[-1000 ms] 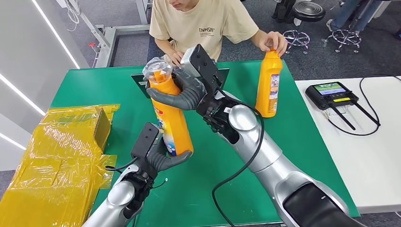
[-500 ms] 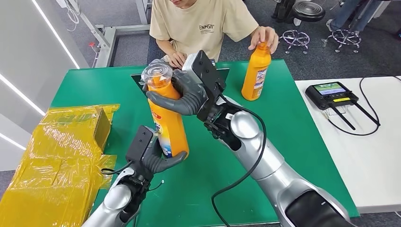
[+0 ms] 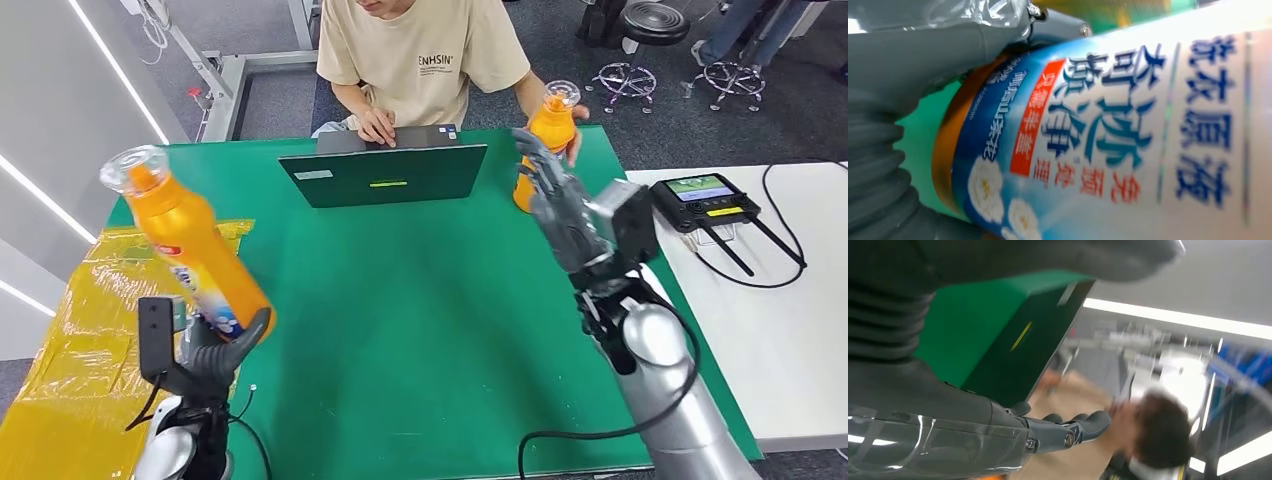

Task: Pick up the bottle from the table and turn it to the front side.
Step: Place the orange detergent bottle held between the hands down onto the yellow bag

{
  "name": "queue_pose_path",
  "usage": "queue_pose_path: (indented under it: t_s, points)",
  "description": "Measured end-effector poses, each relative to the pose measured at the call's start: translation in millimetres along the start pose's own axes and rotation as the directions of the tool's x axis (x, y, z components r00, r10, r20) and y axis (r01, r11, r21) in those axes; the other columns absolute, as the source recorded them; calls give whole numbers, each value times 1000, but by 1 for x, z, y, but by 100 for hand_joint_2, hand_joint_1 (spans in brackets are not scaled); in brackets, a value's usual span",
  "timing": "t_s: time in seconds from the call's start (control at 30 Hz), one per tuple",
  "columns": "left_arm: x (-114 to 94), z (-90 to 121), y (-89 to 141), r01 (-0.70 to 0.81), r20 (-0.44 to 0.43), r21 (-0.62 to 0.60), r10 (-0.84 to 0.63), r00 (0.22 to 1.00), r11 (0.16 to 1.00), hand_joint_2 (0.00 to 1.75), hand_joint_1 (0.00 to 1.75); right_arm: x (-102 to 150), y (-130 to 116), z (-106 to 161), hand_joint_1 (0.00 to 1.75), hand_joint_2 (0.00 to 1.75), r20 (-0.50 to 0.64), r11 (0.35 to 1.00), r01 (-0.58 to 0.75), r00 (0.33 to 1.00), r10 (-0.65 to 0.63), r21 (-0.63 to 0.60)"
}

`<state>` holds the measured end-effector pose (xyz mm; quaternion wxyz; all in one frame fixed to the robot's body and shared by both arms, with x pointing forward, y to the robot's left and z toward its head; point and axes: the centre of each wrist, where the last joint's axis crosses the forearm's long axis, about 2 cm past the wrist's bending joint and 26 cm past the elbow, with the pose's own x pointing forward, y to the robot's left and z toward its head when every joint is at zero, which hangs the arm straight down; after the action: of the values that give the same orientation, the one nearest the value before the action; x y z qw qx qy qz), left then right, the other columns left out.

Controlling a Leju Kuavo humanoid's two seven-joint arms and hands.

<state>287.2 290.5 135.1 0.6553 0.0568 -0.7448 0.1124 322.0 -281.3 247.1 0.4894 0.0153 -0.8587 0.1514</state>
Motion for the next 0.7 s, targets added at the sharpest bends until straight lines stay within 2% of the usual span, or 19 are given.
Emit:
queue_pose_path:
  t_s: [0.1,0.23,0.37,0.57,0.7]
  points:
    - [-1,10,24,22,1,87,-22,1000,996,175,175,-8,-11,37,0,0,-40,997,-28,999,26,-66]
    - [1,21,48,78,-10,179,-78,997,981,175,175,-13,-11,75,0,0,-111,995,-47,993,36,-94]
    - [3,32,69,220,-96,244,-202,975,944,175,175,-16,-4,105,0,0,-171,994,-41,985,24,-100]
    - [1,42,98,408,-225,281,-354,908,868,175,175,-13,6,129,0,0,-202,994,-18,979,-5,-112]
    - [-1,45,112,453,-275,302,-378,884,839,175,175,-13,11,135,0,0,-214,993,-4,977,-22,-116]
